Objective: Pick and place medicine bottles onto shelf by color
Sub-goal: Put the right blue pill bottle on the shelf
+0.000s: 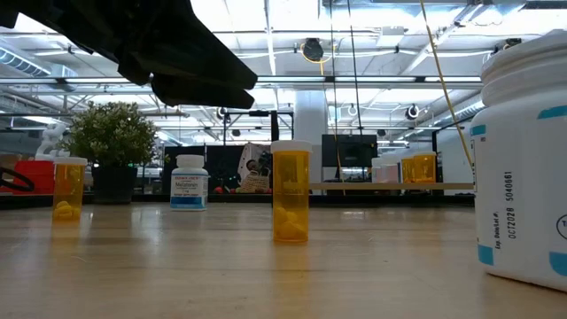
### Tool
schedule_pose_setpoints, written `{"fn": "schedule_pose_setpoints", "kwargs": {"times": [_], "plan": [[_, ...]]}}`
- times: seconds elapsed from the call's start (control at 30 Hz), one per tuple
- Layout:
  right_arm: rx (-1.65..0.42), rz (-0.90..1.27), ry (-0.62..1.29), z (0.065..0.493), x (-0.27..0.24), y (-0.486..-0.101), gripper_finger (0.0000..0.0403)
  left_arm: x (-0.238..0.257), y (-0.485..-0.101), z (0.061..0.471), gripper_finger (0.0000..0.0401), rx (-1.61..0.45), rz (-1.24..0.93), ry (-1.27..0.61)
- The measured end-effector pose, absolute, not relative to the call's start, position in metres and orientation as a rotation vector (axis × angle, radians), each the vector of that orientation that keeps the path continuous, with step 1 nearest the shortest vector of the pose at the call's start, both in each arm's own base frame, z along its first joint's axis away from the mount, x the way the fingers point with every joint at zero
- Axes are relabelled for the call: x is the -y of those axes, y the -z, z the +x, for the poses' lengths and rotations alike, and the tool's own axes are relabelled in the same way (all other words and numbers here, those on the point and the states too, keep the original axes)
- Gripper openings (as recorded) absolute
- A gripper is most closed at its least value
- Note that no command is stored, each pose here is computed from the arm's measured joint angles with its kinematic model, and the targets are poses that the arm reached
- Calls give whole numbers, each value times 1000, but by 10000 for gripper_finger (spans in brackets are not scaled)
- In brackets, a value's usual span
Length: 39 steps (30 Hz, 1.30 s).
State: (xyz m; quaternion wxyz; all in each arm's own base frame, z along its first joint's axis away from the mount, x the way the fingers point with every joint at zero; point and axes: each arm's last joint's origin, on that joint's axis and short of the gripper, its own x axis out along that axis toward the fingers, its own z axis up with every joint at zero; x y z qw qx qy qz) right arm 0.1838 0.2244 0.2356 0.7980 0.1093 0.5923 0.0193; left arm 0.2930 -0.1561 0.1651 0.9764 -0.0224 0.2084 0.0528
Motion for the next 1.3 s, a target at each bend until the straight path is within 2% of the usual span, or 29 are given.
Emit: {"fn": "schedule_pose_setpoints", "kwargs": {"times": [0.2,1.07,1.3], "plan": [[-1309,193,-32,175,-223,-225,208,156,-165,293,250,-420,-45,-107],[-1327,253,-69,167,-215,-178,207,154,-165,294,250,-421,-40,-111],[-1326,251,-71,168,-215,-177,165,154,-165,294,250,-421,-41,-111]]}}
